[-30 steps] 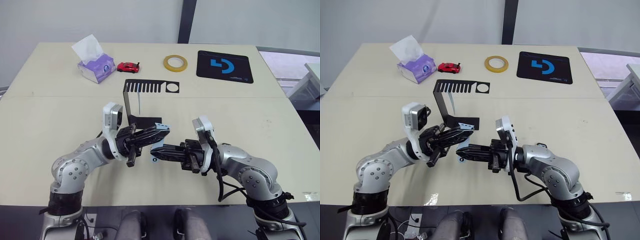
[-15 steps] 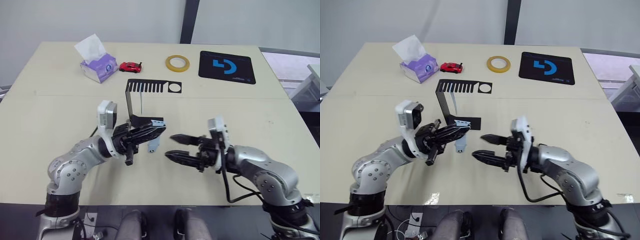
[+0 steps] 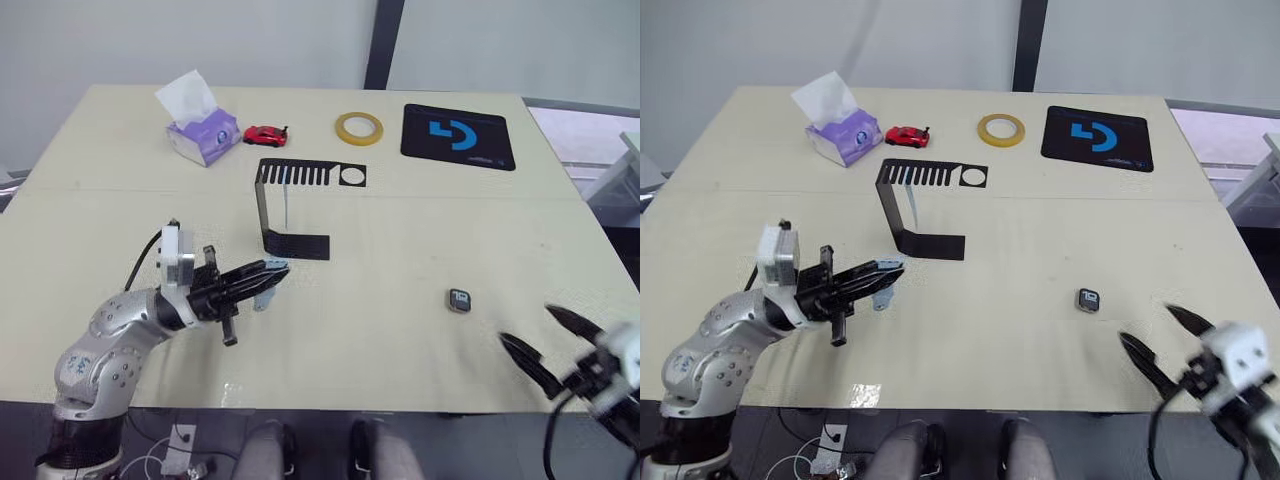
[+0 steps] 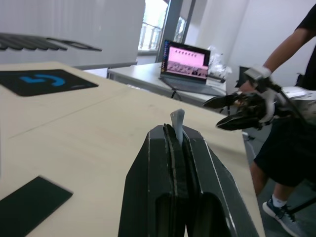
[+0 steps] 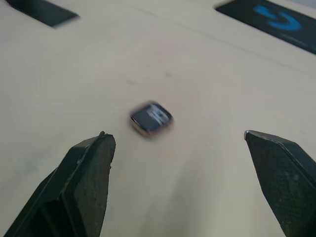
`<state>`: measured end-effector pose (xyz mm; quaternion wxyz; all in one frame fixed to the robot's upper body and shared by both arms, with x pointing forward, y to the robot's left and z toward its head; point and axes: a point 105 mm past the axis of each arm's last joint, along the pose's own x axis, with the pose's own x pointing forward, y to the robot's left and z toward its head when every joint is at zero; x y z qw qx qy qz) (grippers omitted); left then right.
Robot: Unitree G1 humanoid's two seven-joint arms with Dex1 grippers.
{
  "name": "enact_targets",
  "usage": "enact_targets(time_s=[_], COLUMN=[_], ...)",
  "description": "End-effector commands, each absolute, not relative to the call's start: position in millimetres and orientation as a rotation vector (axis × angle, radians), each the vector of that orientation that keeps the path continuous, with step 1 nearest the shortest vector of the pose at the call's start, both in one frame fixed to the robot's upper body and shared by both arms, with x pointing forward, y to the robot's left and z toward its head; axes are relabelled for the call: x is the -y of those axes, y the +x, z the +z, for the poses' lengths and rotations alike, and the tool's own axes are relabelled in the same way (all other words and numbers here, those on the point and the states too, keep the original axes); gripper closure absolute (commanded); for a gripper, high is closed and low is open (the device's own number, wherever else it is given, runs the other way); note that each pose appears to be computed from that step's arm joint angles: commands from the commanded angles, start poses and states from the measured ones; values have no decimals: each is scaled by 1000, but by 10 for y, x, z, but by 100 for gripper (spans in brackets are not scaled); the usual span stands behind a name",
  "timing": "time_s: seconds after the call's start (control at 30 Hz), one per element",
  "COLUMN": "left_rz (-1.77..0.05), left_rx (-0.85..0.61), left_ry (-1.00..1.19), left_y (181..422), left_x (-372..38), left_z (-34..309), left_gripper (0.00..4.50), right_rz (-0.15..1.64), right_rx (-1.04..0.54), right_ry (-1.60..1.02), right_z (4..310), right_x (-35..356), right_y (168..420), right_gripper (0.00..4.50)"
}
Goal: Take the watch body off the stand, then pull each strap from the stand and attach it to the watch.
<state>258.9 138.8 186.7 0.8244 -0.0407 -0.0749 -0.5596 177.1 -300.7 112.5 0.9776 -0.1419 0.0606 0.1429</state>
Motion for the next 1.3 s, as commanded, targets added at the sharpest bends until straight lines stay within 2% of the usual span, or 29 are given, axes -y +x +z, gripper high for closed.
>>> enact_targets(time_s=[0.03, 0.17, 0.27, 0.43, 0.63, 0.77, 0.87, 1.3], left_rz=[-1161, -1143, -1153, -1175, -1212, -1225, -1240, -1257], left_rx=[198, 202, 206, 249, 284, 298, 293, 277], left_ry=[-42, -7, 20, 32, 33, 27, 6, 17], left_y=[2607, 2643, 2637, 2622, 2602, 2589, 2545, 2473], left_x=[-1452, -1478, -1452, -1322, -1145, -1070, -998, -924], left_z=[1899, 1865, 1847, 1886, 1970, 2014, 2003, 1983], left_gripper=[450, 450, 450, 450, 450, 450, 450, 450], right_rz=[179, 66, 36, 140, 124, 91, 72, -78], right_rx=[-100, -131, -112, -85, -116, -98, -127, -173], right_ry=[-332, -289, -237, -168, -51, -6, 5, 19], right_z=[1156, 1061, 1054, 1124, 1187, 1252, 1248, 1015], right_x=[3149, 3249, 3192, 2720, 2342, 2126, 1970, 1906], right_y=[1577, 1412, 1447, 1806, 2252, 2432, 2538, 2743], right_gripper=[5, 5, 5, 5, 5, 5, 5, 5])
